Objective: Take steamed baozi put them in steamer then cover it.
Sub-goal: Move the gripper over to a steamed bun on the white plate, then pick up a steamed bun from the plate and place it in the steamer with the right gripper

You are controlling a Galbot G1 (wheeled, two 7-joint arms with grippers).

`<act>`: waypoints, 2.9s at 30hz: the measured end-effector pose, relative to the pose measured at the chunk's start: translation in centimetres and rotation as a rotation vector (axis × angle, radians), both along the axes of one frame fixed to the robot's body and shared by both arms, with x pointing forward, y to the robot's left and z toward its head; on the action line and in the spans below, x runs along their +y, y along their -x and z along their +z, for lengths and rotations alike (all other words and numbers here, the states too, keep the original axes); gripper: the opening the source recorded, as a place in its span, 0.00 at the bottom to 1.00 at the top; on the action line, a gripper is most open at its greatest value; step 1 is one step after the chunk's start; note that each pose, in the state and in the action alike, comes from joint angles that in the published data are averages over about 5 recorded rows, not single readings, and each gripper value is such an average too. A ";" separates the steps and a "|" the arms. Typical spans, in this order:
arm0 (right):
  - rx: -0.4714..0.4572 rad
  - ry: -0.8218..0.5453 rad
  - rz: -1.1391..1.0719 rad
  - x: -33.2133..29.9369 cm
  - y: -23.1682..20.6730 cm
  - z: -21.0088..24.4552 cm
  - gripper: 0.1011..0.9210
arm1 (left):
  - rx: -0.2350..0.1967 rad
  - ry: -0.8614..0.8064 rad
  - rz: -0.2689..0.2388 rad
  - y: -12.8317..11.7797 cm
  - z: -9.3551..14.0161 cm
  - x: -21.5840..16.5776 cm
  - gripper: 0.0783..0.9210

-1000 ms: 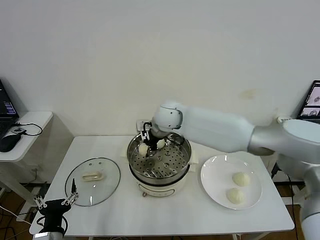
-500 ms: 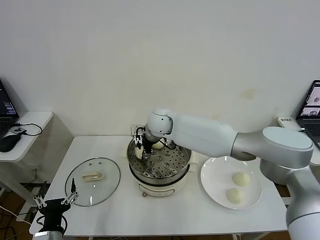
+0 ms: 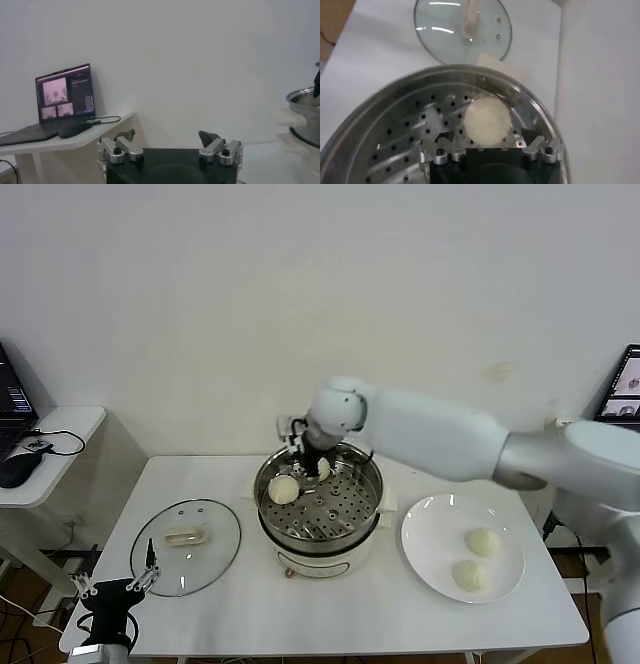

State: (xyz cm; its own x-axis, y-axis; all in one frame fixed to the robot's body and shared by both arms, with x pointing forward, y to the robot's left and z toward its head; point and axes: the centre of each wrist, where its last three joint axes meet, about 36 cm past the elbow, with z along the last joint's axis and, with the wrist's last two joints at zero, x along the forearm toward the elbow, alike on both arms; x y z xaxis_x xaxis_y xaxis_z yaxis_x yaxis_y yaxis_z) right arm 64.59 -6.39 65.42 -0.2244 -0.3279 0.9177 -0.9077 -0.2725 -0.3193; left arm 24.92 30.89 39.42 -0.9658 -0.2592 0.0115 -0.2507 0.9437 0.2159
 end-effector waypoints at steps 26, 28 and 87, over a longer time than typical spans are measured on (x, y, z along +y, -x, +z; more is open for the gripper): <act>0.012 0.164 -0.074 -26.6 7.9 -3.3 0.88 | 0.029 0.002 -0.018 0.3 -0.4 -0.7 0.88; 0.024 0.175 -0.082 -27.4 8.5 -4.7 0.88 | 0.030 0.001 -0.018 0.3 -0.4 -0.8 0.88; 0.154 0.237 -0.162 -29.2 10.3 -17.8 0.61 | 0.051 -0.002 0.001 0.5 -1.3 -0.6 0.88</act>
